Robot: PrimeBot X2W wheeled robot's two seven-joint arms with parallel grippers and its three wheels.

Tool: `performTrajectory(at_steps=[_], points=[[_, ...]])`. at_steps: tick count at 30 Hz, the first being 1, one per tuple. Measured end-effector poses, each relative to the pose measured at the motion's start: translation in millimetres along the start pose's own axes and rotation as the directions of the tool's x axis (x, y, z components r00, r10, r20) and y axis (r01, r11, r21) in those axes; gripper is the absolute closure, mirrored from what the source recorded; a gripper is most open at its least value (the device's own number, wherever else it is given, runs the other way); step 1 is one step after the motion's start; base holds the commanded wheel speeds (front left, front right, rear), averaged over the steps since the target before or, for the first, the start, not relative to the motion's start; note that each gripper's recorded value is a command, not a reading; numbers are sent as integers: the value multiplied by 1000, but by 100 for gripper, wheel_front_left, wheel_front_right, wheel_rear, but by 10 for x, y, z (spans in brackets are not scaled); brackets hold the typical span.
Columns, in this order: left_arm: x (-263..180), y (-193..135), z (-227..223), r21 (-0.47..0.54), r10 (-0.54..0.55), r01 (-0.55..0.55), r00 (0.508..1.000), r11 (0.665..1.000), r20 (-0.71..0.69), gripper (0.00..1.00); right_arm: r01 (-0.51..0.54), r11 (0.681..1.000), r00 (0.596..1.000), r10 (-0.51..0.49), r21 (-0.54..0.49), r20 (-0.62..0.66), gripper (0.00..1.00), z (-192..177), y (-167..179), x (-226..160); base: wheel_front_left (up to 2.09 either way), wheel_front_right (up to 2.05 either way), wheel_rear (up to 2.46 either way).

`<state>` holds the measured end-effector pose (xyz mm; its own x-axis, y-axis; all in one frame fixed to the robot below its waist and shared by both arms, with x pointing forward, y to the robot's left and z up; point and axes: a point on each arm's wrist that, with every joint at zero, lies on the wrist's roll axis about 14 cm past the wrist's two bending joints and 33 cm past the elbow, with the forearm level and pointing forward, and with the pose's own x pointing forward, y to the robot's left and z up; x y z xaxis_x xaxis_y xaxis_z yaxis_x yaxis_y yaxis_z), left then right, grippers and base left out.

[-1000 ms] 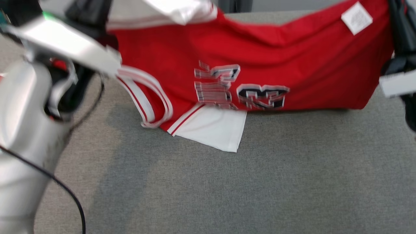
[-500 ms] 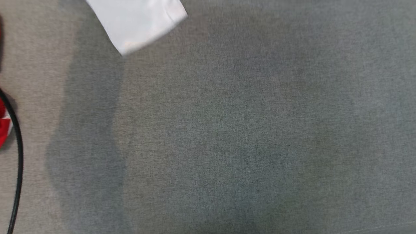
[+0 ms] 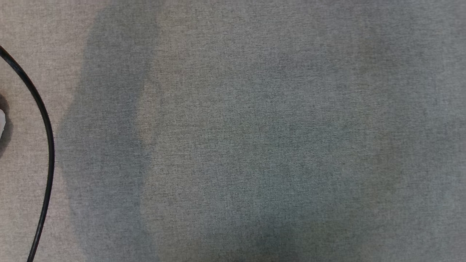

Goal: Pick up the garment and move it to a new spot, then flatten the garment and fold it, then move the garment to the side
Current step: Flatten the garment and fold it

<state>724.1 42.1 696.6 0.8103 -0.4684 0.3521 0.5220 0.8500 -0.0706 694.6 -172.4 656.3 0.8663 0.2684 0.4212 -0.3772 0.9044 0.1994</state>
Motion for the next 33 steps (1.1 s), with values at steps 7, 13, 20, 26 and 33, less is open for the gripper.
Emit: performTrajectory(at_steps=[7, 13, 20, 26, 33], points=[[-385, 26, -713, -117, 5, -23, 987, 993, -158, 100, 2, 998, 988, 8, 59, -157, 100, -599, 24, -348, 0, 0, 0], [-879, 14, -1094, -242, 32, -101, 961, 965, -274, 100, -9, 991, 968, 43, 135, -247, 100, -778, 273, -768, 0, 0, 0], [-1611, -111, -1241, -352, 66, -193, 937, 916, -342, 100, -3, 976, 939, 77, 217, -334, 100, -785, 623, -1345, 0, 0, 0], [-2134, -293, -1012, -417, 107, -244, 939, 876, -325, 100, 21, 964, 939, 71, 264, -335, 100, -533, 807, -1717, 0, 0, 0], [-2725, -703, -716, -467, 121, -273, 936, 841, -330, 100, 38, 954, 942, 65, 297, -330, 100, -304, 1001, -2150, 0, 0, 0]])
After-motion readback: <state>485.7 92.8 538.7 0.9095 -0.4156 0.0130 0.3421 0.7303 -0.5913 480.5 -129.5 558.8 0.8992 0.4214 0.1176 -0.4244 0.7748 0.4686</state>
